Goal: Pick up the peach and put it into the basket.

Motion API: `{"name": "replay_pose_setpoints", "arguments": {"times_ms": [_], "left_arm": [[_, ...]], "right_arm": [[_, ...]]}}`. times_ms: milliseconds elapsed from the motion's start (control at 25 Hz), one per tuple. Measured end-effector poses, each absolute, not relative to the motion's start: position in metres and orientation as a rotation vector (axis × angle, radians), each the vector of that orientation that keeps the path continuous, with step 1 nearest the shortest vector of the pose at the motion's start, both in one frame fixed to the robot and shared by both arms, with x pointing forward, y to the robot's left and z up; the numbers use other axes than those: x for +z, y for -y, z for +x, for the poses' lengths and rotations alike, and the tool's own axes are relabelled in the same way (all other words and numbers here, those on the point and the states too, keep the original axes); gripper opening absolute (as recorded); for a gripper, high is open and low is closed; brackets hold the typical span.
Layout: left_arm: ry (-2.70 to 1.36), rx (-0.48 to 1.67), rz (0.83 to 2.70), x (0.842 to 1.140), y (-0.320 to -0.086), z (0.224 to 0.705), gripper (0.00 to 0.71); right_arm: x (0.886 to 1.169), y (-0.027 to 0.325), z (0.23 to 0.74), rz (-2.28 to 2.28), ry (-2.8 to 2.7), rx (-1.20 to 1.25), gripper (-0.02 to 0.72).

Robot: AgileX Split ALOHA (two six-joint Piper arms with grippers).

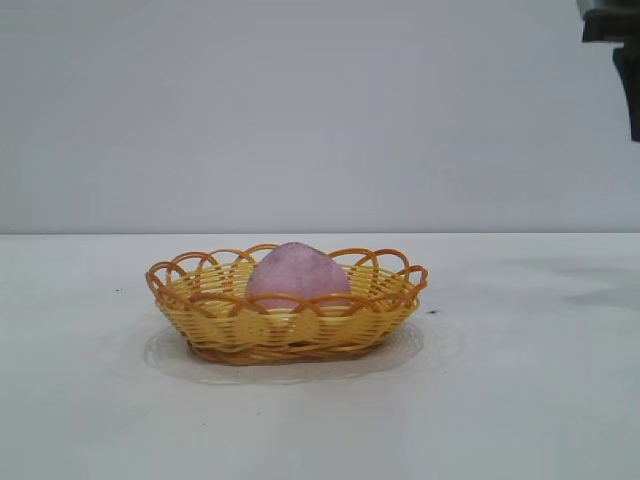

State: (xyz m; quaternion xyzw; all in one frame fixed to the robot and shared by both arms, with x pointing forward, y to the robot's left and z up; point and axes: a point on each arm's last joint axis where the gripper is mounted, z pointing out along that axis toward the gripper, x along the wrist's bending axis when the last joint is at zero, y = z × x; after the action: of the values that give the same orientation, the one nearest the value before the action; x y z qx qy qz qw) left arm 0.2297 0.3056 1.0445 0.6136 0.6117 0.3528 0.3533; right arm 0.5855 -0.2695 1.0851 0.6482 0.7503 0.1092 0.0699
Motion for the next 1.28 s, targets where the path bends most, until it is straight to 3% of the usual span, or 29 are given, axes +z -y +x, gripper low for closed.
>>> {"name": "replay_pose_setpoints", "arguments": {"times_ms": [320, 520, 880, 1280], "left_arm": [[-1.582, 0.912, 1.587, 1.045, -0.306, 0.230, 0.517], [-1.582, 0.912, 1.587, 1.045, -0.306, 0.230, 0.517], [-1.582, 0.912, 1.587, 1.045, -0.306, 0.230, 0.517], [-1.583, 0.911, 1.588, 1.044, -0.306, 0.230, 0.517]], "right_arm": [[1.159, 0.275, 0.507, 1.822, -2.124, 0.534, 0.352], [1.167, 0.279, 0.445, 1.787, -2.088, 0.583, 0.352], [1.123, 0.287, 0.331, 1.750, -2.023, 0.657, 0.352], [1.046, 0.291, 0.267, 1.688, -1.927, 0.764, 0.352]]}}
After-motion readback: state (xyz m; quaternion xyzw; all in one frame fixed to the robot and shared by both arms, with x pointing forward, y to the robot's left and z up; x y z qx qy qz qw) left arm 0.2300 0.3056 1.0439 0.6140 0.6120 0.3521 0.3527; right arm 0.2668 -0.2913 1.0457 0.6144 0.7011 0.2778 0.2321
